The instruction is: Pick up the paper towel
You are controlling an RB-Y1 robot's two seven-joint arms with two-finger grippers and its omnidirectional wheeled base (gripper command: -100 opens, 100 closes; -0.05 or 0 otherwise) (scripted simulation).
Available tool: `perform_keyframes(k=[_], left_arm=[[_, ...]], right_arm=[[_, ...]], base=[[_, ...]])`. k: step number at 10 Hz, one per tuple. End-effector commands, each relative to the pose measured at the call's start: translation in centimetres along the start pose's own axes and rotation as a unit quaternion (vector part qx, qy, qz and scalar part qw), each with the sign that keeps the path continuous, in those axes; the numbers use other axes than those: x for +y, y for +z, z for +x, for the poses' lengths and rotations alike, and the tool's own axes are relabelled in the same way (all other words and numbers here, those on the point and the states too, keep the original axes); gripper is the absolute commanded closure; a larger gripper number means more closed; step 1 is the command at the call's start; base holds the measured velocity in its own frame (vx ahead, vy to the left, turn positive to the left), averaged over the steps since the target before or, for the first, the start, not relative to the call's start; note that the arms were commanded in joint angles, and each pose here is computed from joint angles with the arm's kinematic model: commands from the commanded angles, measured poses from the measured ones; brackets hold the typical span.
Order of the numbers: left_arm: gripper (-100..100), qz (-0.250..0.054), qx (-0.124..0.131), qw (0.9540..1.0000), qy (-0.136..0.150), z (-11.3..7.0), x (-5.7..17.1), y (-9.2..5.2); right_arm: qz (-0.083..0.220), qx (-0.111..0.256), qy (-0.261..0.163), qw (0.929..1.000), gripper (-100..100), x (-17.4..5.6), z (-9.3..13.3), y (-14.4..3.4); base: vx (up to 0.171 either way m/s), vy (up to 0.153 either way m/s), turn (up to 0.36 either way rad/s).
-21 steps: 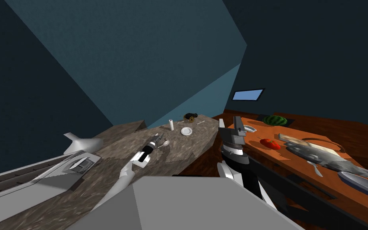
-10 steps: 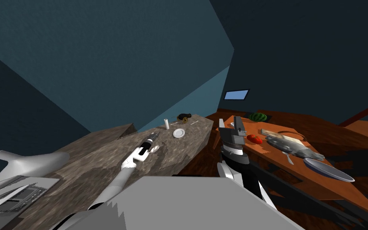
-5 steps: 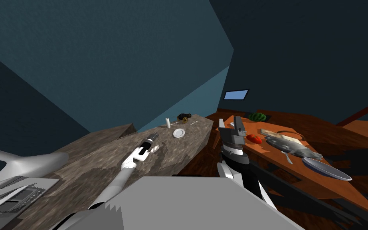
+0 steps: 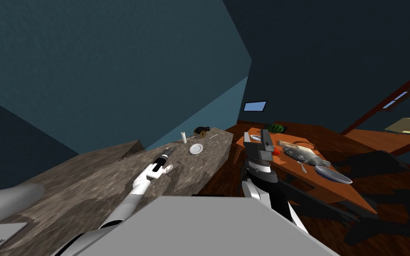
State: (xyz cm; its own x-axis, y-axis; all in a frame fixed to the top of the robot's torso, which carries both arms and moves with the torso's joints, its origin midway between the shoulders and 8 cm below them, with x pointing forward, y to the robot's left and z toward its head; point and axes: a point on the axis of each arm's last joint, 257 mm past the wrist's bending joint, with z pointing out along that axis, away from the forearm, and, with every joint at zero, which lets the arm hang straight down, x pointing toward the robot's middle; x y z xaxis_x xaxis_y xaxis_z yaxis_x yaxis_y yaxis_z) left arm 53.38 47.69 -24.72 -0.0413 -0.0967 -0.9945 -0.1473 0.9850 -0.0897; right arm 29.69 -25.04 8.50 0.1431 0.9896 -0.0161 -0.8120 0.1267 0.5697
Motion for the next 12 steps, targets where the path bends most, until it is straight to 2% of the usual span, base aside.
perform_keyframes(k=[1,6,8,12], left_arm=[[-100,-0.018,-0.002,0.9998,0.004,-0.3,2.1,-0.1],[-100,-0.052,-0.003,0.9986,0.005,-0.6,6.0,-0.2],[-100,-0.073,-0.003,0.9973,0.004,-0.8,8.2,-0.4],[-100,-0.099,-0.005,0.995,0.002,-1.1,11.1,-0.7]], right_arm=[[0.0,0.0,0.0,1.0,0,0.0,0.0,0.0],[0.0,0.0,0.0,1.0,0,0.0,0.0,0.0],[0.0,0.0,0.0,1.0,0,0.0,0.0,0.0],[0.0,0.0,0.0,1.0,0,0.0,0.0,0.0]], base=[[0.029,-0.043,-0.175],[0.011,-0.014,-0.13],[0.026,-0.023,-0.206],[0.029,-0.021,-0.145]])
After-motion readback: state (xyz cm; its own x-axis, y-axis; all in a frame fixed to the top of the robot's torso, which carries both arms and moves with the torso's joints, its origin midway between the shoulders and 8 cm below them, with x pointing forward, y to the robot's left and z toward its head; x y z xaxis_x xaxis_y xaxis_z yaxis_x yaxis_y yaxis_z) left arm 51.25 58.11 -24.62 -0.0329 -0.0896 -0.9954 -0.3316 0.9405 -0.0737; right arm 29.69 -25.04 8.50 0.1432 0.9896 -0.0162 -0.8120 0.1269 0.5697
